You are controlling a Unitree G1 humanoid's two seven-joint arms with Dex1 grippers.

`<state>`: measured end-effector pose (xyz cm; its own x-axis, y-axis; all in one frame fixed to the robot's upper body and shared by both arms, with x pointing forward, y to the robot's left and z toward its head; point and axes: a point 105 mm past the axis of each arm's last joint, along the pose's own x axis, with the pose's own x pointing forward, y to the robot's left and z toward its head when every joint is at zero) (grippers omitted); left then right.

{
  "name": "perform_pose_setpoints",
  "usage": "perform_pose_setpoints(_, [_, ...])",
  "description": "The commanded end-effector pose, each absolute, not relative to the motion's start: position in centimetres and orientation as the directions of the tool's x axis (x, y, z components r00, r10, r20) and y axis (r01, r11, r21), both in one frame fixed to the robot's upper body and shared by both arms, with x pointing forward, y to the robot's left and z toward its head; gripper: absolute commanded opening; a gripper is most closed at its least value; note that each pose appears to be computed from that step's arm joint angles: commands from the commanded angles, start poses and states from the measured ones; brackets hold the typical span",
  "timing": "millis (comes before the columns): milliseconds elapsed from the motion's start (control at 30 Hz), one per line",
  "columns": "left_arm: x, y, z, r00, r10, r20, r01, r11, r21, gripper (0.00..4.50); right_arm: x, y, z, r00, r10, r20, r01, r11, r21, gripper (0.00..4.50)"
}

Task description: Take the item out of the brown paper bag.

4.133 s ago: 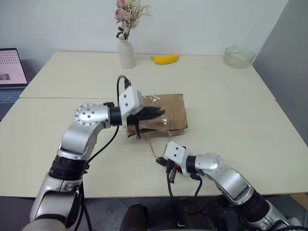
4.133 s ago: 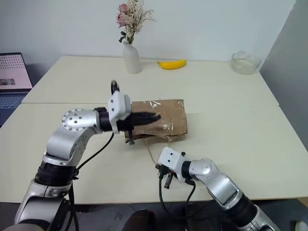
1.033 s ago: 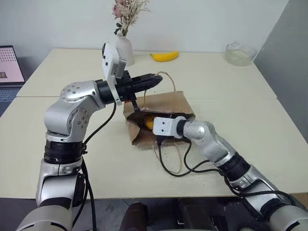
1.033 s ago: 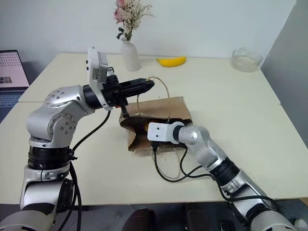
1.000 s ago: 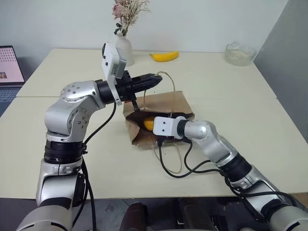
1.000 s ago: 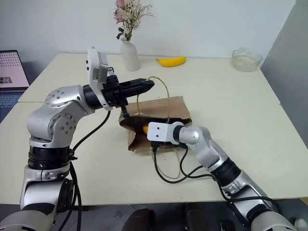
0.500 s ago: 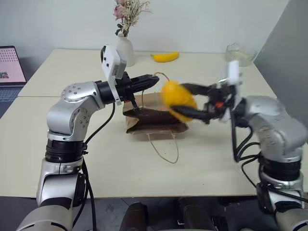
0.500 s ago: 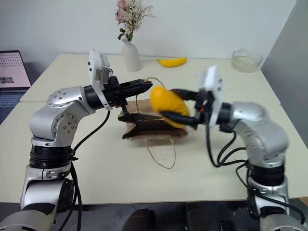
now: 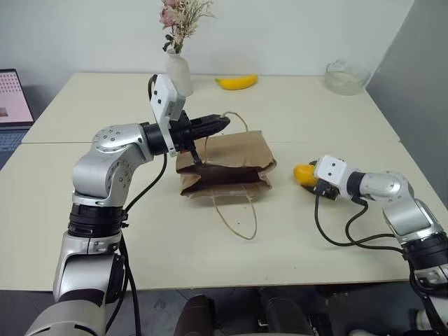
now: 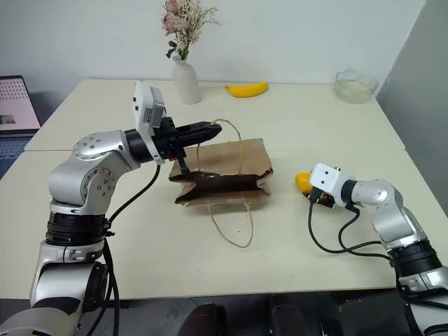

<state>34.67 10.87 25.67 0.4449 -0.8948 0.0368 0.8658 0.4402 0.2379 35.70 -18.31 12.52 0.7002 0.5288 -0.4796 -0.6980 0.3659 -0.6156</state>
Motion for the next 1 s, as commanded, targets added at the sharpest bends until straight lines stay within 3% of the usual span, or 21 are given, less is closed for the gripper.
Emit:
perform_pose_setpoints(33, [34.4, 10.9, 26.9, 0.436, -0.898, 0.057, 0.852, 0.433, 0.294, 0.0, 35.2, -19.0, 15.3, 0.728, 0.543, -0.418, -0.659, 0.389, -0.644, 4.46])
perform_pose_setpoints(133, [34.5, 11.2, 26.9, 0.443, -0.895, 0.047, 0.848, 0.436, 0.302, 0.0, 33.7, -19.1, 17.0, 0.731, 0.578, -0.363, -0.658, 0.455, -0.6, 4.46])
perform_pose_setpoints(233, [35.2, 11.7, 27.0, 0.465, -0.884, 0.037, 0.83, 0.451, 0.327, 0.0, 30.5, -16.0, 20.2, 0.672, 0.722, -0.165, -0.71, 0.564, -0.422, 4.46])
perform_pose_setpoints(367, [36.5, 12.4, 27.6, 0.498, -0.866, 0.034, 0.805, 0.477, 0.352, 0.0, 27.4, -11.9, 22.5, 0.573, 0.819, -0.019, -0.792, 0.548, -0.27, 4.46])
perform_pose_setpoints(500, [36.8, 12.6, 28.1, 0.484, -0.875, 0.007, 0.807, 0.449, 0.384, 0.92, 28.1, -10.5, 23.7, 0.603, 0.797, 0.049, -0.768, 0.596, -0.235, 4.5])
perform_pose_setpoints(867, [37.6, 15.7, 28.4, 0.607, -0.795, -0.003, 0.685, 0.521, 0.509, 4.46, 29.6, -9.6, 23.9, 0.598, 0.798, 0.073, -0.77, 0.597, -0.226, 4.5])
perform_pose_setpoints(1000, [38.8, 15.0, 28.7, 0.638, -0.767, 0.067, 0.643, 0.58, 0.5, 4.46, 30.2, -9.4, 24.0, 0.599, 0.796, 0.081, -0.765, 0.6, -0.234, 4.5])
